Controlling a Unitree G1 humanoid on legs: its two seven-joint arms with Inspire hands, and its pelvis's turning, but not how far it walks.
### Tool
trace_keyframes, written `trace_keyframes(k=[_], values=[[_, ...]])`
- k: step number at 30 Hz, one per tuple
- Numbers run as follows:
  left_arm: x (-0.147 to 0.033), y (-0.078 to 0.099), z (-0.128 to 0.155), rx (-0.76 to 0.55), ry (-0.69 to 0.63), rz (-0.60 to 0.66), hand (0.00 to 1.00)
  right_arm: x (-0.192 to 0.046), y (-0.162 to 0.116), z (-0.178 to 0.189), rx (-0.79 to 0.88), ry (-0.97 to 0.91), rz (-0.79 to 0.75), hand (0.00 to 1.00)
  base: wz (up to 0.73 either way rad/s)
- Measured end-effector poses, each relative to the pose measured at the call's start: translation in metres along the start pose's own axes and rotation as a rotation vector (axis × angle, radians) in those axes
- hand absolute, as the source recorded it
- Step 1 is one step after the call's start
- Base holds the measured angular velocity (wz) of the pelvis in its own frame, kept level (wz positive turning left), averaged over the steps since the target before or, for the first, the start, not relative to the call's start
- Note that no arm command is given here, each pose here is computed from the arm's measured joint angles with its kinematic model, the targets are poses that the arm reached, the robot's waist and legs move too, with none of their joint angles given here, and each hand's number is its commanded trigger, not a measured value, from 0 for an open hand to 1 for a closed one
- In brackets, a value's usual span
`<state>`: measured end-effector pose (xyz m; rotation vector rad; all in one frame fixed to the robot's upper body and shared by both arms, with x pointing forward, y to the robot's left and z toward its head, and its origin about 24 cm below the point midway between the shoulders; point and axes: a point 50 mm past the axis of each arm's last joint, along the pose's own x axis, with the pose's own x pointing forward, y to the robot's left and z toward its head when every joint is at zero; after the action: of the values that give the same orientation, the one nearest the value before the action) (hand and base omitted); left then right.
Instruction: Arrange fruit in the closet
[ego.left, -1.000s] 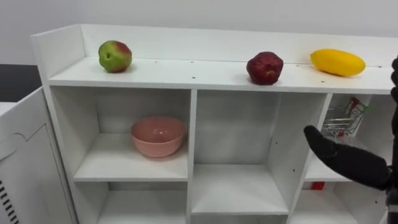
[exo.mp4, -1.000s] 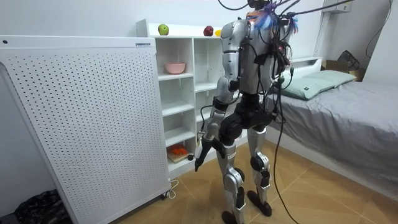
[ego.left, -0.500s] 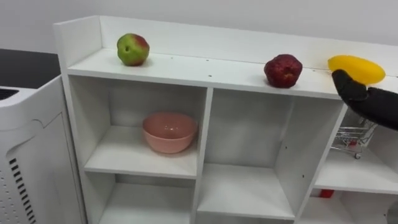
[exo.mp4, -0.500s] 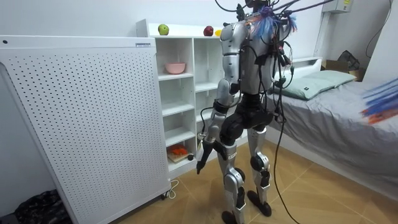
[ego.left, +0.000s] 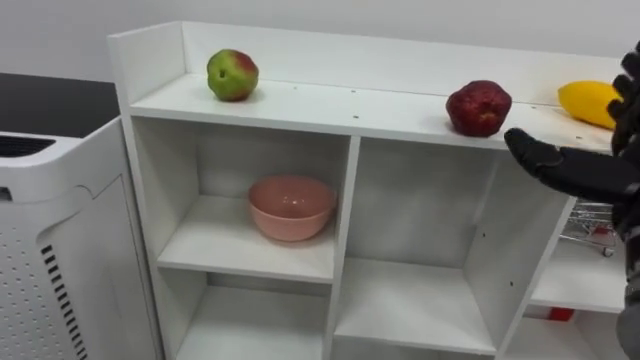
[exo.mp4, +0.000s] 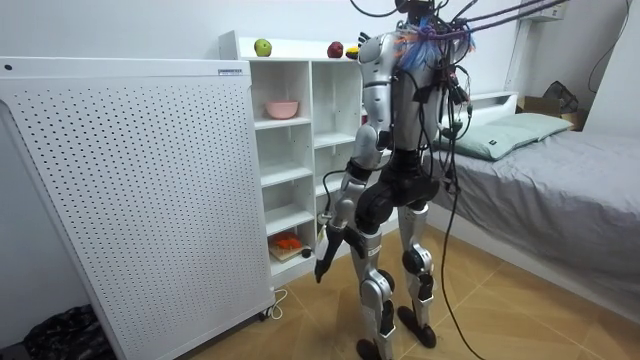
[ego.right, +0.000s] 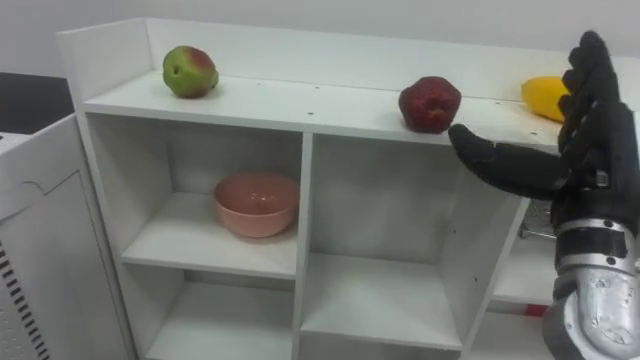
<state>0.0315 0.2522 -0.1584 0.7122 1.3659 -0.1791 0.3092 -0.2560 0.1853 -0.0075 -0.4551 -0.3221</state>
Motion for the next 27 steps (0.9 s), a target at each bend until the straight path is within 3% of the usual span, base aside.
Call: trace_keyframes(k=[5,27], values=[[-0.002,-0.001,-0.005,0.000,0.012,0.002,0.00,0.014,-0.001,0.005,0.016,0.004,0.032,0.00,0.02],[-0.002,0.001,-0.008,-0.013,0.026,0.014,0.00,0.017,-0.003,0.011,-0.026,-0.011,0.117,0.00,0.01]])
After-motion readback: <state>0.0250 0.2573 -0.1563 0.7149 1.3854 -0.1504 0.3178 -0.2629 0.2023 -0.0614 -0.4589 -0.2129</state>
